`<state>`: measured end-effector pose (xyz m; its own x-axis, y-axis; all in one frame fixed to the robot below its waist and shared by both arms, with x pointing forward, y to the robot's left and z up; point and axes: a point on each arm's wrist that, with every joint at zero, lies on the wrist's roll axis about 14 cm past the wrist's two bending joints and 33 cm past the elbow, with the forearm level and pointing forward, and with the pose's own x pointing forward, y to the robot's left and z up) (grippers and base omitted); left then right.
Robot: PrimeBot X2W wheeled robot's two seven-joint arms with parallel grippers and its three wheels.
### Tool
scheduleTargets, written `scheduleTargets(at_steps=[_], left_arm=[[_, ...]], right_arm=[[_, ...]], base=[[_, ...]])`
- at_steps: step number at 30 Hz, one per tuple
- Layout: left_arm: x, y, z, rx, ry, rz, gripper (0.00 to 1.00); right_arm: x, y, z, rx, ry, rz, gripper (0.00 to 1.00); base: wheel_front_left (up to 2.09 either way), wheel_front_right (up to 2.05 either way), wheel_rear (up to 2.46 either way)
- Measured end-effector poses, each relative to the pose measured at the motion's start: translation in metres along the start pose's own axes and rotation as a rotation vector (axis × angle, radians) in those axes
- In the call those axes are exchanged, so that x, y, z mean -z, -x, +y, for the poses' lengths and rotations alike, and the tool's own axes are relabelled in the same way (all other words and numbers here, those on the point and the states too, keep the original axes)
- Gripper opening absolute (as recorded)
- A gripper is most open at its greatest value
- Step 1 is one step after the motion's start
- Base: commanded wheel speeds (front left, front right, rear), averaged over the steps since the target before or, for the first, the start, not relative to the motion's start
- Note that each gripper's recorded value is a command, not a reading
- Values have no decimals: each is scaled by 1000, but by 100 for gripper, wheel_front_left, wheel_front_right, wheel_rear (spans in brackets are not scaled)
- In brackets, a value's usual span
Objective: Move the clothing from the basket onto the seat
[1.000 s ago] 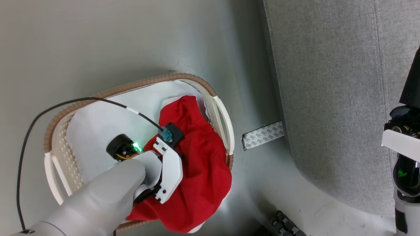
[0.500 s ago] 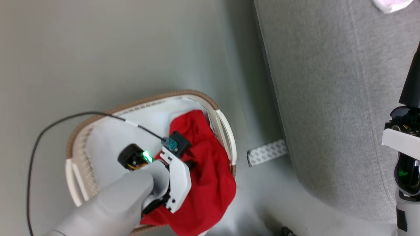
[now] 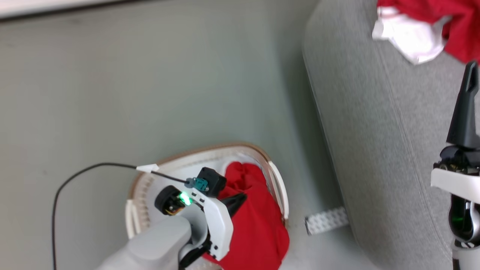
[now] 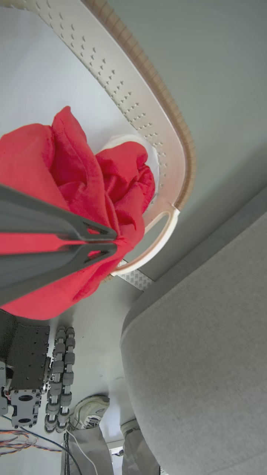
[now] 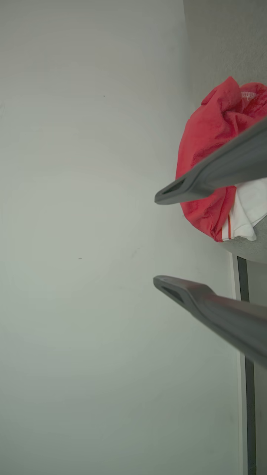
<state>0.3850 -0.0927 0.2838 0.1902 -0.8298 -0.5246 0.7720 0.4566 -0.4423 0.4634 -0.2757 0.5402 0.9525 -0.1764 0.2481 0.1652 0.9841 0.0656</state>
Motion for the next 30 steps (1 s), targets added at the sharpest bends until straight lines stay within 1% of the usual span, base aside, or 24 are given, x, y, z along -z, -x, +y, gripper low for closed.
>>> scheduleTargets(at_steps=[8,19,24,27,28,30], left_arm=[[-55,40,-16,-69,-46,-199,0],[-121,101,-42,-152,-126,-431,0],[-162,137,-51,-210,-167,-577,0],[-177,159,-54,-248,-198,-638,0],[-181,166,-56,-257,-206,-659,27],[-188,178,-62,-267,-222,-692,64]], right_arm=[[-26,16,10,-20,-52,-35,100],[-64,36,26,-88,-116,-93,100],[-70,47,36,-120,-152,-88,100],[-70,52,44,-141,-170,-81,100],[-70,54,46,-147,-176,-77,100],[-70,58,49,-156,-183,-74,100]], base=[[0,0,0],[0,0,0],[0,0,0],[0,0,0],[0,0,0],[0,0,0]])
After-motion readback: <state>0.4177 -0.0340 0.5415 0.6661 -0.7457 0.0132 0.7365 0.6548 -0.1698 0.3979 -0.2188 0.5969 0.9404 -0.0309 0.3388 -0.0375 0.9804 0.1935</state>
